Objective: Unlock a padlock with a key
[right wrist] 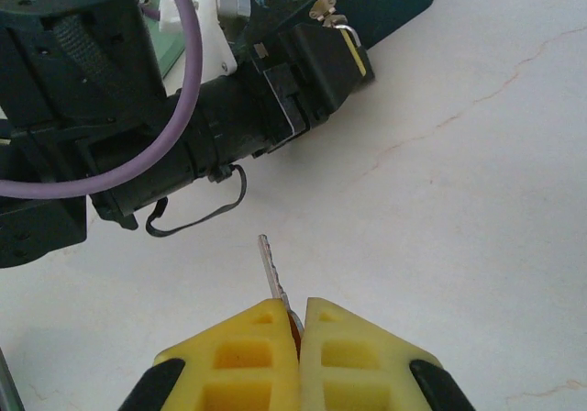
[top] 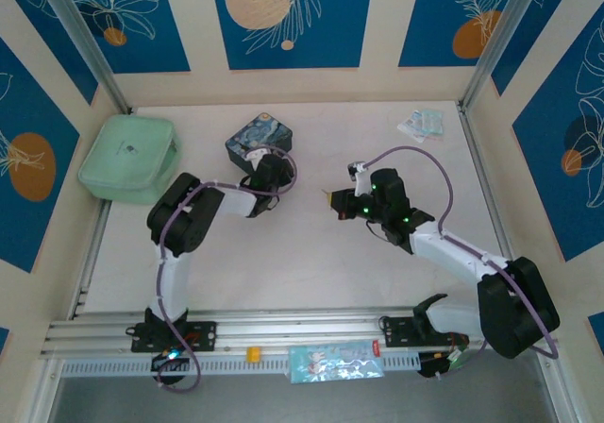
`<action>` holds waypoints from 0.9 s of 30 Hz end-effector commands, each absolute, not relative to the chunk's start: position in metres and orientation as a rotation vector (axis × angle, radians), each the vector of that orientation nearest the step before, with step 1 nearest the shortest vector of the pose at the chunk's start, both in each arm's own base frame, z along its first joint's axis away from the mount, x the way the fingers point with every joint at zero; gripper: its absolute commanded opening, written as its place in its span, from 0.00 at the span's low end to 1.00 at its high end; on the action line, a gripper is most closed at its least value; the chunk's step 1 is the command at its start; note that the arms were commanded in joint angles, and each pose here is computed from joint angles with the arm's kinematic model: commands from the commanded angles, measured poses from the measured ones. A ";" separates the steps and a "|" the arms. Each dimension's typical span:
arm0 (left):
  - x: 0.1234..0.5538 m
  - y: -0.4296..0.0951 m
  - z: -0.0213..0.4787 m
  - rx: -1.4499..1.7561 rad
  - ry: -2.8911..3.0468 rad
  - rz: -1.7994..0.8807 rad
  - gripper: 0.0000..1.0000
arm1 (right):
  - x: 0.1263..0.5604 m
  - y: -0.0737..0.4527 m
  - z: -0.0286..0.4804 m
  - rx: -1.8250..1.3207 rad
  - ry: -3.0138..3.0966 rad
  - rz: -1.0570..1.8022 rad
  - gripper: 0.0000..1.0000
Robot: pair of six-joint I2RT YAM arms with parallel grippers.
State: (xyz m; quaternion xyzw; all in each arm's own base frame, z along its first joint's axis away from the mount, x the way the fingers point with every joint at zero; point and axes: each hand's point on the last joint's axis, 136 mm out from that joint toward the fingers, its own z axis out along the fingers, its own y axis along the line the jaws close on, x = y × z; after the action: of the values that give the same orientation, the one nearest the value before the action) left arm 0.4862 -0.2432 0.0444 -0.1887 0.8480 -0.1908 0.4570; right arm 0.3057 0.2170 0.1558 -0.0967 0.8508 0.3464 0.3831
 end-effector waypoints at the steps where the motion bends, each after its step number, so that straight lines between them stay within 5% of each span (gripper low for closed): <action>1: 0.491 -0.248 0.033 -0.465 2.124 -0.455 0.48 | 0.308 0.210 0.162 -0.213 2.140 0.884 0.00; 12: 0.505 -0.264 0.040 -0.423 2.086 -0.619 0.25 | 0.310 0.204 0.162 -0.194 2.135 0.893 0.00; 18: 0.503 -0.258 0.034 -0.434 2.095 -0.609 0.24 | 0.310 0.200 0.161 -0.181 2.132 0.895 0.00; 20: 0.504 -0.258 0.033 -0.434 2.098 -0.611 0.27 | 0.311 0.201 0.160 -0.179 2.133 0.902 0.00; 22: 0.505 -0.257 0.029 -0.442 2.114 -0.595 0.43 | 0.311 0.201 0.161 -0.180 2.130 0.906 0.00; 27: 0.509 -0.255 0.023 -0.475 2.127 -0.566 0.43 | 0.312 0.198 0.162 -0.163 2.120 0.904 0.00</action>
State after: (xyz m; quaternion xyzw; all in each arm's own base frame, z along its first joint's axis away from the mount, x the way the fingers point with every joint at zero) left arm 0.5064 -0.2594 0.0460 -0.1811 0.8407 -0.2453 0.4474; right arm 0.3132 0.1990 0.1545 -0.0669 0.8488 0.3458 0.3944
